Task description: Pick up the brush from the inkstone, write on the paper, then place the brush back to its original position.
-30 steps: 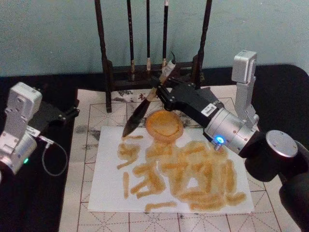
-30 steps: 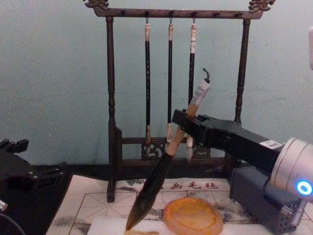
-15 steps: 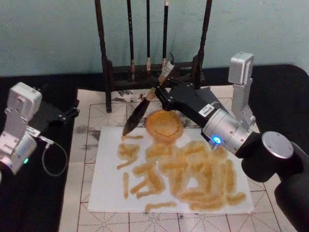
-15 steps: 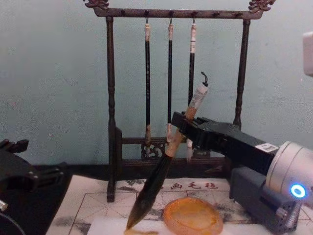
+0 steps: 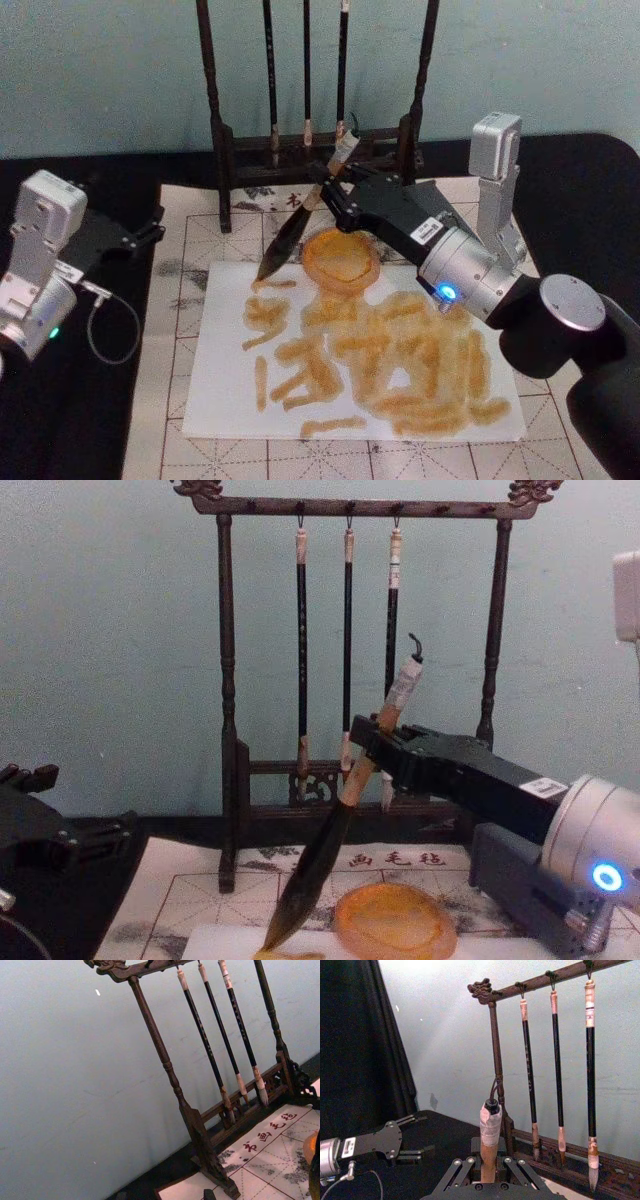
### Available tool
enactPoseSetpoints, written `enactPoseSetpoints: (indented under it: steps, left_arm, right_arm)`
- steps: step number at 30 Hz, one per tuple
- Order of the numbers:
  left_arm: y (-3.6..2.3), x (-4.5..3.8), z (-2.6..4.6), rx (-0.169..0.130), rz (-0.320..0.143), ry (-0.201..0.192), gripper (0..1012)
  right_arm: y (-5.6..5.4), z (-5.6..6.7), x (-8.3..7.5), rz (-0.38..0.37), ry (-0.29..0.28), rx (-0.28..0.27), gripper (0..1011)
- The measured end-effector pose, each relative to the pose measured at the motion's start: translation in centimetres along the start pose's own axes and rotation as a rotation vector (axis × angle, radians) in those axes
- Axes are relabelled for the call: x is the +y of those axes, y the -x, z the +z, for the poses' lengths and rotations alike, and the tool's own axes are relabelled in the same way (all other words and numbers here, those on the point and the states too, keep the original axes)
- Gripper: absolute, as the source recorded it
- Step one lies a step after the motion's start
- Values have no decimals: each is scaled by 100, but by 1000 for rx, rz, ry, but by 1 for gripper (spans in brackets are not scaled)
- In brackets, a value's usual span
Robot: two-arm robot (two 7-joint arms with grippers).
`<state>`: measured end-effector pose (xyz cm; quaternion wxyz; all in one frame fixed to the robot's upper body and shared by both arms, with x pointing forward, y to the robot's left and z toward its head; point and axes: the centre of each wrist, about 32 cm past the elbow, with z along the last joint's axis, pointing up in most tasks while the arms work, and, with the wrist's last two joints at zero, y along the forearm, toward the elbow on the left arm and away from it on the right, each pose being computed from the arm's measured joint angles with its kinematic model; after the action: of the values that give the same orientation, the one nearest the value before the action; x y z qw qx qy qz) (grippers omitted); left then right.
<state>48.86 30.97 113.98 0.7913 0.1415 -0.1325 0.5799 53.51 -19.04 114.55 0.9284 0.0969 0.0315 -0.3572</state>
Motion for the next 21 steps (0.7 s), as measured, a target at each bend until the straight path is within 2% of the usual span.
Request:
enactPoseSetpoints:
  steps: [21]
  left_arm:
    - [0, 0, 0, 0, 0, 0, 1001]
  right_arm:
    - [5, 10, -83, -8, -2, -53, 185]
